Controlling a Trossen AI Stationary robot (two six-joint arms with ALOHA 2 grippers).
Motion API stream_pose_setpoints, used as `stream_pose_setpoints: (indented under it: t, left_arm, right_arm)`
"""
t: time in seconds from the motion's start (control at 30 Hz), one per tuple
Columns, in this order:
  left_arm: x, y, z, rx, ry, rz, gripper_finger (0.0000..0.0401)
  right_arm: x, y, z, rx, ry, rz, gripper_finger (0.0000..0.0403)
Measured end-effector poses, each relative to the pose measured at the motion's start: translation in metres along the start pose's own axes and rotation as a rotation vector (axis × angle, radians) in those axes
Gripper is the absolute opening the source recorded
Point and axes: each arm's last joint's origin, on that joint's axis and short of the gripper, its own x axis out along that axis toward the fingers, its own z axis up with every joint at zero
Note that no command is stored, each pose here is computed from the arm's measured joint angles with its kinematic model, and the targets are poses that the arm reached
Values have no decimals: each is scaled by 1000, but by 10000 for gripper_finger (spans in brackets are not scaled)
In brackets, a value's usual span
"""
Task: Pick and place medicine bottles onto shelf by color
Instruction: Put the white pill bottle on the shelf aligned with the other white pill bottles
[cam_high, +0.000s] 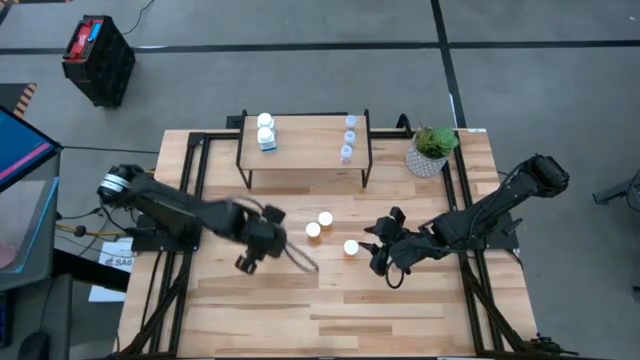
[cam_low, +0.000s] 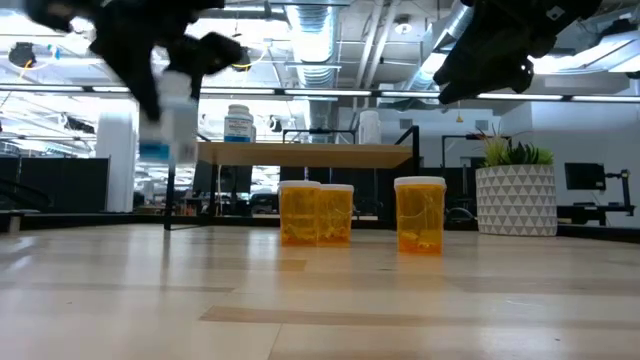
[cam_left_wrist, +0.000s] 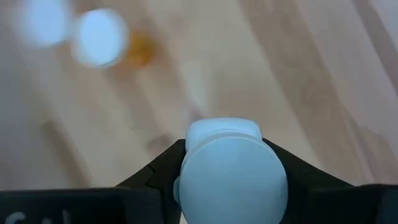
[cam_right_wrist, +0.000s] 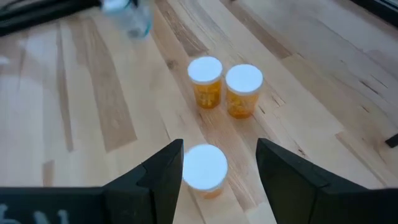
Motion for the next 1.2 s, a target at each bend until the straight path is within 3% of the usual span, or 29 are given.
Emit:
stream_pose_setpoints:
  t: [0.1,0.27,0.43,0.57,0.83,1.2]
  left_arm:
    - [-28,22,-10,-33,-24,35,151]
    - [-76,60,-42,-111,-117,196,142]
    - [-99,93,-77,-246,-152,320,145]
    - [-100,115,-96,-297,-168,294,153]
    - [-81,150,-111,-303,-138,265,144]
    - [-66,174,-118,-326,-112,298,154]
  right_arm:
    - [0,0,0,27,9,11,223]
    - [0,0,0,50,10,12,223]
    - [1,0,0,55,7,12,223]
    - [1,-1,2,62,4,9,223]
    - [1,0,3,73,-8,20,223]
    - [1,1,3,77,-13,25,223]
